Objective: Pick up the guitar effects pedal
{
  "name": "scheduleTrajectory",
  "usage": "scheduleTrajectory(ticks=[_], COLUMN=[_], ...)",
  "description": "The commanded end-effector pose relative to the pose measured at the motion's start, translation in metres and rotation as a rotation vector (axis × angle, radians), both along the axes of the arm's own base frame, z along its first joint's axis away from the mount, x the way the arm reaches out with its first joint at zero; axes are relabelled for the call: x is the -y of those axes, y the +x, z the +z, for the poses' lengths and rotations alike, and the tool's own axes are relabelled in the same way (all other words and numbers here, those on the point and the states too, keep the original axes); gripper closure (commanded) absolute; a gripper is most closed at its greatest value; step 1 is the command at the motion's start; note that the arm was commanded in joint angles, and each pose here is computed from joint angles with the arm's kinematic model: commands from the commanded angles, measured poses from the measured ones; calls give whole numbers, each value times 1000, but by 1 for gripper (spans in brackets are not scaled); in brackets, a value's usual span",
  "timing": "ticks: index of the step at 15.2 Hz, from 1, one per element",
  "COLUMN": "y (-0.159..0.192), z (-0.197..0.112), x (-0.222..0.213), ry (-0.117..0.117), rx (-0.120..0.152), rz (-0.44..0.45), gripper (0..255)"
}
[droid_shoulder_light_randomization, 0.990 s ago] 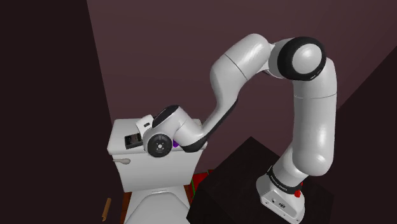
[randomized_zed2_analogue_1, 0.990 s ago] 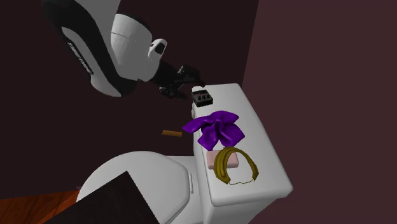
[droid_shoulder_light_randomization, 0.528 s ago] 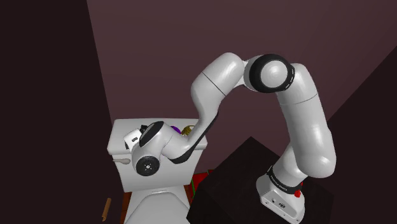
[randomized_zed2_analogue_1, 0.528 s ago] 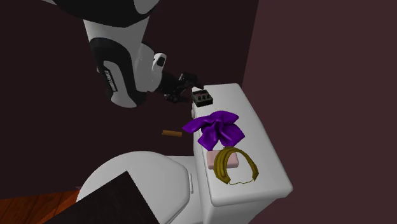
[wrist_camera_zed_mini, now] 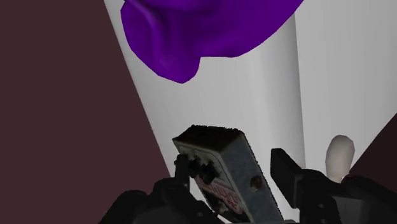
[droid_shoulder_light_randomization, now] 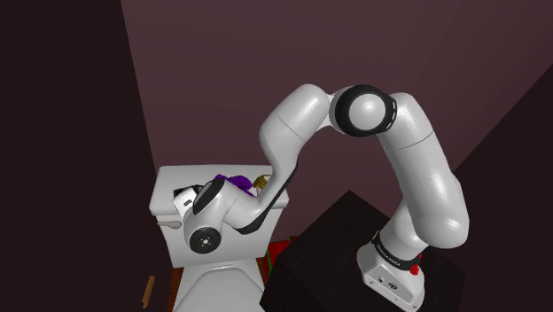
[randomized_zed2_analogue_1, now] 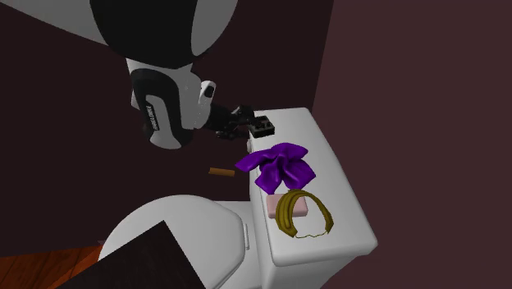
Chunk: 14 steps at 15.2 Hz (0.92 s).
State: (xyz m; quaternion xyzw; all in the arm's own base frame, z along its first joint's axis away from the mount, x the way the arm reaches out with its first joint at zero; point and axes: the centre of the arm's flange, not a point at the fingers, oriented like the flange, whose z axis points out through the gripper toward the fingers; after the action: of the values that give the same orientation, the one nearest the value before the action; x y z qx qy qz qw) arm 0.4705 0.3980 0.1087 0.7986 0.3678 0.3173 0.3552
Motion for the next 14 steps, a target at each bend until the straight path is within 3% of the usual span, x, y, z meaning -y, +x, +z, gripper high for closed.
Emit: scheduleTrajectory(ticks=[1, 9, 14], y=[0, 0, 0], z=[-1, -1, 25], x=[0, 0, 0], ry=[0, 0, 0], rx=[0, 0, 0], rz=[0, 0, 0], gripper=[255, 255, 255])
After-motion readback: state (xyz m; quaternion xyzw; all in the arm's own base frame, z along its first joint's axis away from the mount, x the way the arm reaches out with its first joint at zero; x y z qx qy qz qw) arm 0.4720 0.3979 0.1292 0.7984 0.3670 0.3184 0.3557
